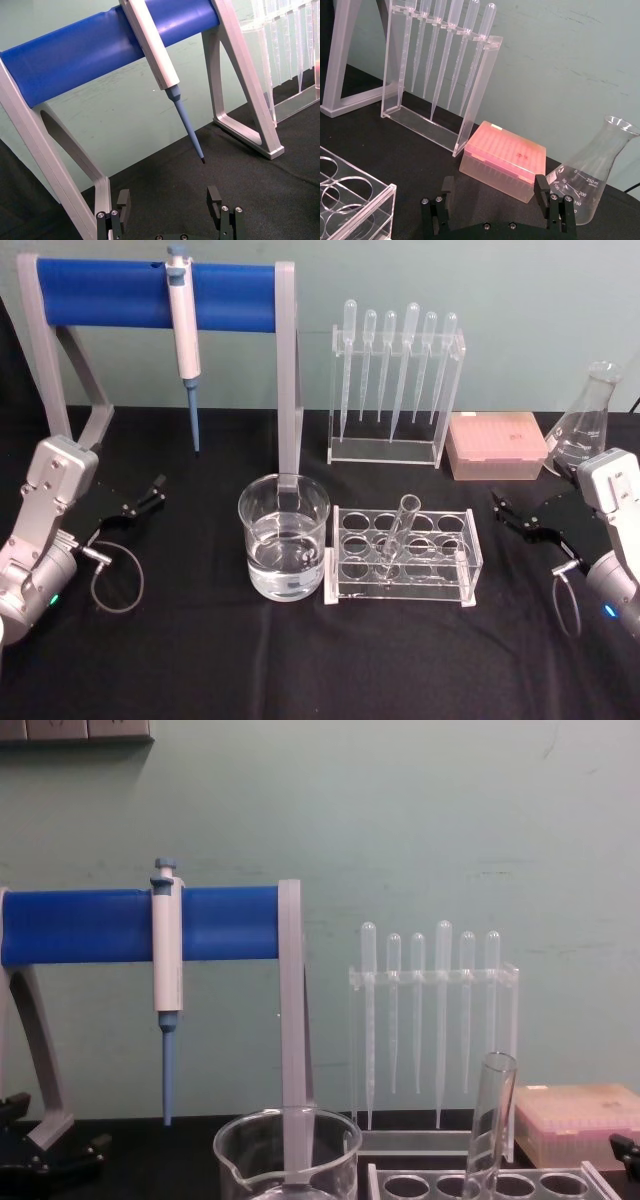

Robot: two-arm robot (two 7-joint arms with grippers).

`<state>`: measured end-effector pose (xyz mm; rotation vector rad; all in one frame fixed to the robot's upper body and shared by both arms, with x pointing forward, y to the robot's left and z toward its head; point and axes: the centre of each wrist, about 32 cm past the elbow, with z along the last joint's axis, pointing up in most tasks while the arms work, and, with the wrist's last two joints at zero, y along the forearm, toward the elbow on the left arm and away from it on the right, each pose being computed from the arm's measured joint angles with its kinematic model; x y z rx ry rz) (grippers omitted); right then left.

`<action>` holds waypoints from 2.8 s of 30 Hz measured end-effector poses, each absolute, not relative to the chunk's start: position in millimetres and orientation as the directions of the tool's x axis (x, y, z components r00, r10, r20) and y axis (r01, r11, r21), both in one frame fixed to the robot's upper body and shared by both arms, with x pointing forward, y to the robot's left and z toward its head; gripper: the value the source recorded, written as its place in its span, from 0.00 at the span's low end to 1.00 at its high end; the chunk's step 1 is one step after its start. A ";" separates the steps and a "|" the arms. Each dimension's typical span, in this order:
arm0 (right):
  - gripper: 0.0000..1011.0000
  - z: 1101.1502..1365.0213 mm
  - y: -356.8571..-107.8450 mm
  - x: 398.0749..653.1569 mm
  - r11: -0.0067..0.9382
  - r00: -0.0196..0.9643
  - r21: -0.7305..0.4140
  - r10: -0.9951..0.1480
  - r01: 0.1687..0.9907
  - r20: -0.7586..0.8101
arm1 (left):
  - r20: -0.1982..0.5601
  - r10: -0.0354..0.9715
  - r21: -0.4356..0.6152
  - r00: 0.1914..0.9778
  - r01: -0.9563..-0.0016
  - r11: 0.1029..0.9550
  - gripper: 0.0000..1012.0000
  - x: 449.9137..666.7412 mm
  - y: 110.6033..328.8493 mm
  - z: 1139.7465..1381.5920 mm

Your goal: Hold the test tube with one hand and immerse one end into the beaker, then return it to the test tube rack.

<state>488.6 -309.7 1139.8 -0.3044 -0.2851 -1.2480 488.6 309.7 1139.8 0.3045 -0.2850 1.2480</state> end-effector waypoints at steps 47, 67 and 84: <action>0.99 1139.8 -309.7 488.7 0.287 0.292 -0.070 -0.880 0.955 0.374 | 0.374 0.880 0.070 0.292 -0.955 0.287 0.99 488.6 309.7 1139.8; 0.99 1139.8 -309.7 488.6 0.287 0.292 -0.070 -0.880 0.955 0.374 | 0.374 0.880 0.070 0.292 -0.955 0.287 0.99 488.6 309.7 1139.8; 0.99 1142.6 -308.2 487.8 0.297 0.285 -0.020 -0.891 0.955 0.353 | 0.374 0.880 0.070 0.292 -0.955 0.287 0.99 488.6 309.7 1139.8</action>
